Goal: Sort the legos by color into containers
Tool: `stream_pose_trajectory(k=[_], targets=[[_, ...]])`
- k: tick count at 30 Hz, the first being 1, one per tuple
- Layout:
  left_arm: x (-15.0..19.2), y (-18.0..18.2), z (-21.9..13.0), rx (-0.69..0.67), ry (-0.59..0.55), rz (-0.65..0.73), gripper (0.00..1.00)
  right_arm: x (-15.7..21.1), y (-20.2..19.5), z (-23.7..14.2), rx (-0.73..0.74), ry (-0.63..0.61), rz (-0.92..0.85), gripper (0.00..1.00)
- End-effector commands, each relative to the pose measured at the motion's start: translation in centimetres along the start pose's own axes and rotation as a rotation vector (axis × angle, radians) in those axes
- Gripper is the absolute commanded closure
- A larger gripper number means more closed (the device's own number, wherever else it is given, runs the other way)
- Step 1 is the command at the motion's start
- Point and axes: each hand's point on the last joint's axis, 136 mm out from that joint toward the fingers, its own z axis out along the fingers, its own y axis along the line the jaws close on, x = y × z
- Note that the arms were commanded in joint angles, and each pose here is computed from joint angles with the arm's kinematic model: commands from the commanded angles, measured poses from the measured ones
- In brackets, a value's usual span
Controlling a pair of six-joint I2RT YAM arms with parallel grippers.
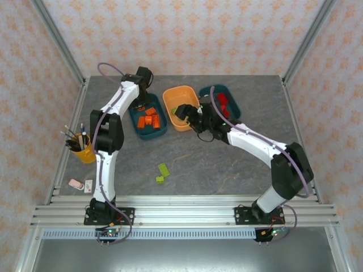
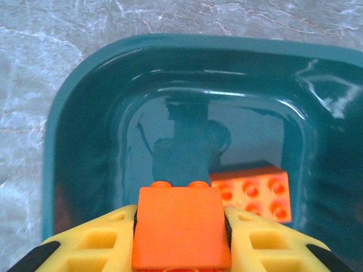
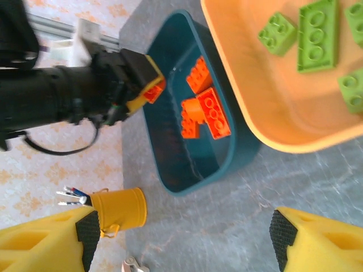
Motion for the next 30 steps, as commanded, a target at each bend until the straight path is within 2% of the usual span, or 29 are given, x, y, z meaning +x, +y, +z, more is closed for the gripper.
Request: stream_pose_trajectory(k=[1,10,17,24,30], targets=[[-0.6,1.0,0.3,-0.067,0.002,0.017,0.67,-2.2,3.9,0.1,-0.105,-0.064,-0.014,0.2],[-0.4,0.6,2.6,-0.072,0.038,0.0,0.65,-1.4,2.4,1.0,-0.054,-0.025,-0.002,0.2],[0.2,0.8,2.7,-0.069,0.056,-0.002,0.5,-1.1,1.8,1.5,-0.001,0.012,-0.031,0.19],[-1.1,-0.1,-1.3,0.012,0.0,-0.031,0.42,-0.3,0.3,0.6,0.122,0.052,-0.175,0.21],[-1.1,-1.4,-7.8,0.137,-0.066,-0.069,0.34,4.7,-2.8,-0.5,0.366,0.212,-0.466,0.25]])
